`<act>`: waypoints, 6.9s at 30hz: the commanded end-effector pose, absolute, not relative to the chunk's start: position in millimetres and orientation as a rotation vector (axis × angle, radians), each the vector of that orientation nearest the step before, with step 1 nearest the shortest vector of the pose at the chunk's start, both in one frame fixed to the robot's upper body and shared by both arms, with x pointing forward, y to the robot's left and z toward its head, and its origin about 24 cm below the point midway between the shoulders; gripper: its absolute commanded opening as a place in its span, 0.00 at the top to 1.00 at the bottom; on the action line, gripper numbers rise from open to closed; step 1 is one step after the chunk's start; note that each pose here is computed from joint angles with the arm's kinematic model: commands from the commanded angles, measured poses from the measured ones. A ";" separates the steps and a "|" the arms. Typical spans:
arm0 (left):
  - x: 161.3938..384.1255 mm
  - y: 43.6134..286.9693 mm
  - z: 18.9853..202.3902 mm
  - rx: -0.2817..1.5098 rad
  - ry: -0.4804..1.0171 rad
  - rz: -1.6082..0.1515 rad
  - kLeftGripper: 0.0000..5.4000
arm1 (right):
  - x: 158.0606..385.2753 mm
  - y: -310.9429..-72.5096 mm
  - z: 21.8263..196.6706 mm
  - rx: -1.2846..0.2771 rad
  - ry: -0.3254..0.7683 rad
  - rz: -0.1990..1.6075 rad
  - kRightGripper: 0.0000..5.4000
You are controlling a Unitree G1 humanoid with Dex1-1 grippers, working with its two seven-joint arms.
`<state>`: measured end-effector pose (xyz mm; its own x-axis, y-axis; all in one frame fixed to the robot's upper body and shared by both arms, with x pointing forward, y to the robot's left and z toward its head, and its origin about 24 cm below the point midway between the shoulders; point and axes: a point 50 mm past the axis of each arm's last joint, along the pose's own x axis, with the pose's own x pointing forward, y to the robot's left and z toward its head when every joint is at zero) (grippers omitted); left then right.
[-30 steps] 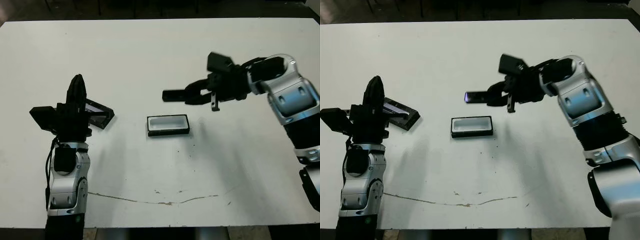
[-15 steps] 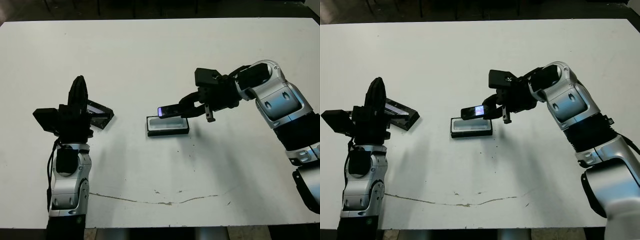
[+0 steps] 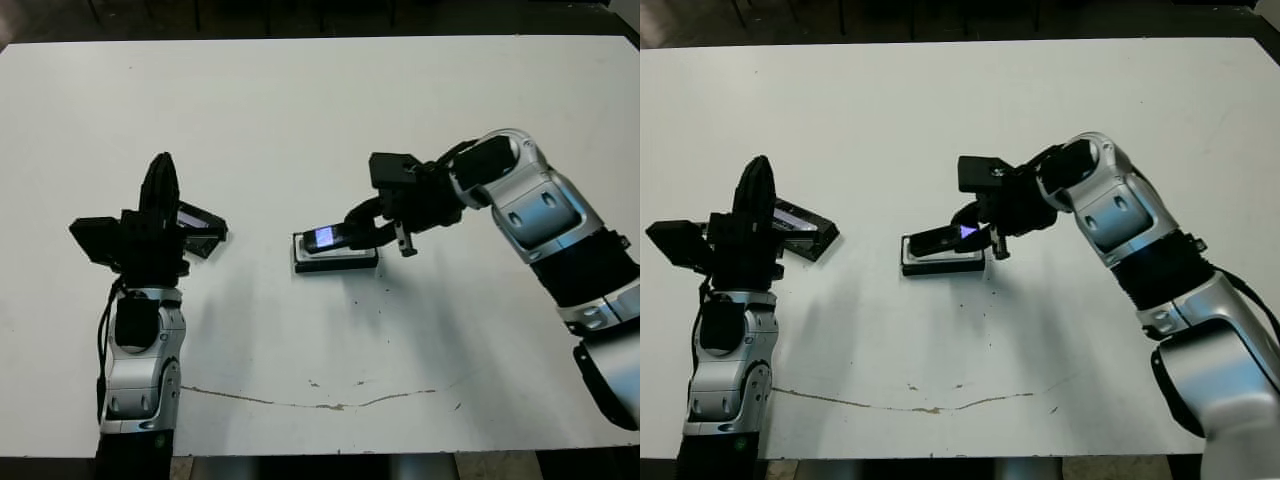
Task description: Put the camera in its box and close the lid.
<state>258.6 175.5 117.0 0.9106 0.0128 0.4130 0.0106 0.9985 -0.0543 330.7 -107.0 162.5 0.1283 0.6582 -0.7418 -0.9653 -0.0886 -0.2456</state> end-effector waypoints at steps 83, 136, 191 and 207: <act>256.5 177.5 109.2 -0.042 -0.390 0.012 1.00 | 355.2 -154.0 258.6 -0.803 0.083 1.021 0.00; 226.4 181.2 91.0 0.022 -0.314 0.038 1.00 | 395.0 -111.7 162.6 -1.088 0.615 1.242 0.00; 218.5 185.2 94.1 0.053 -0.300 0.058 1.00 | 381.8 -104.0 97.9 -1.159 0.760 1.226 0.91; 221.4 180.0 91.3 0.063 -0.293 0.045 1.00 | 392.6 -123.1 125.0 -1.071 0.667 1.142 0.93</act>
<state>223.4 178.0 98.7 0.9437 0.0272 0.3296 -0.0447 0.9980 0.0456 397.9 -109.4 145.2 0.3587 0.4045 -0.8412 -0.9210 0.0069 -0.3894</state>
